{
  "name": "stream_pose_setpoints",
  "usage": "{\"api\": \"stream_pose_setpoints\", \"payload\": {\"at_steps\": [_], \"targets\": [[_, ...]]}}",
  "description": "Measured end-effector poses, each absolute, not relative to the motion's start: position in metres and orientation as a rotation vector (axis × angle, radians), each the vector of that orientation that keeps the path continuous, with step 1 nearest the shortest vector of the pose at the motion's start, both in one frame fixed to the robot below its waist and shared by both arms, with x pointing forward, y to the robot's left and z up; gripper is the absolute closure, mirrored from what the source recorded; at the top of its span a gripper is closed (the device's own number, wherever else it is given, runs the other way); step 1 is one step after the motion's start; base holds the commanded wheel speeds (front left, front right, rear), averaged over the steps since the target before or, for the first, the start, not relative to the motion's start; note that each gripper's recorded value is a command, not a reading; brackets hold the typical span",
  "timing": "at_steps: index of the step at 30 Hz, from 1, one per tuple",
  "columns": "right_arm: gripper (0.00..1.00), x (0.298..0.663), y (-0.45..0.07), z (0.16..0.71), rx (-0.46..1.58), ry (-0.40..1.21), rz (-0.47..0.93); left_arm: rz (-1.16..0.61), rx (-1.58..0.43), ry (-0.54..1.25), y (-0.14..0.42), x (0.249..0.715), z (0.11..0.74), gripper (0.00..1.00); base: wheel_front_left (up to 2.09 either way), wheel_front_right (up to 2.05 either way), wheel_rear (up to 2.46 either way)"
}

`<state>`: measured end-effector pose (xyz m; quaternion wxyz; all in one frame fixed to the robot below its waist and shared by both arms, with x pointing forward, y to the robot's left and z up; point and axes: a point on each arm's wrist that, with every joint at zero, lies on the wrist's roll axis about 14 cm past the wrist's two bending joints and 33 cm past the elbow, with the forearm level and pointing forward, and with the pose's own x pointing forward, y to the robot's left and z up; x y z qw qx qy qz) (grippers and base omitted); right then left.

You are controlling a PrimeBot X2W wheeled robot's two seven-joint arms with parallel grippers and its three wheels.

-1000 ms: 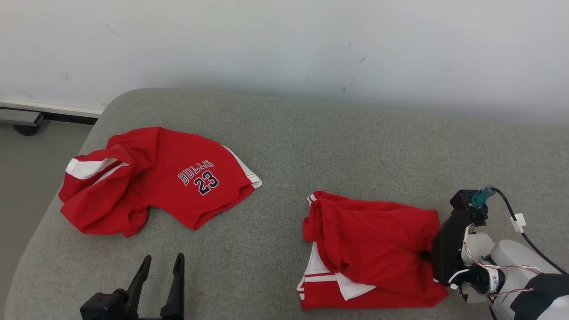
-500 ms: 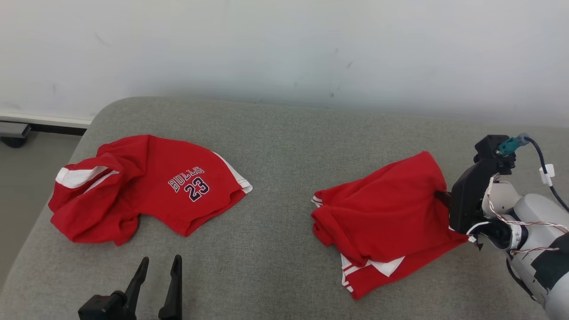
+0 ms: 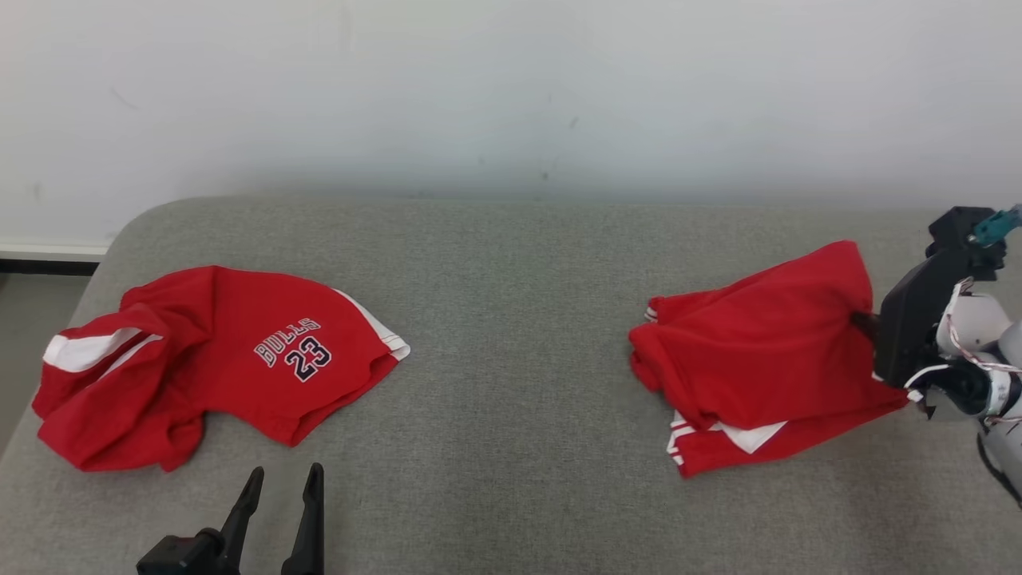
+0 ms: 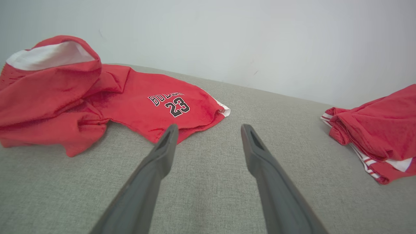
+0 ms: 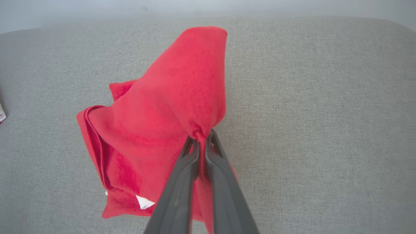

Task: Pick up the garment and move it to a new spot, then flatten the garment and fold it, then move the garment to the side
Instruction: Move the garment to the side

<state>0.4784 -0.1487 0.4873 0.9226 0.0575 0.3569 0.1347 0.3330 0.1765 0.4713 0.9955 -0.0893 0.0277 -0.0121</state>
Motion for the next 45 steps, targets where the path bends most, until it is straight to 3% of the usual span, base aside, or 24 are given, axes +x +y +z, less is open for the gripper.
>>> {"api": "stream_pose_setpoints", "payload": {"at_steps": [19, 32, 45], "targets": [[1.00, 0.514, -0.256, 0.483, -0.038, 0.787, 0.004, -0.146, -0.164, 0.078, 0.151, 0.363, 0.466, 0.00, 0.00, 0.00, 0.00], [1.00, 0.527, -0.299, 0.449, -0.205, 0.868, -0.107, -0.189, -0.140, 0.109, 0.148, 0.386, 0.453, 0.00, 0.00, 0.00, 0.00], [1.00, 0.523, -0.321, 0.437, -0.242, 0.904, -0.173, -0.181, -0.130, 0.123, 0.154, 0.392, 0.447, 0.00, 0.00, 0.00, 0.00]]}}
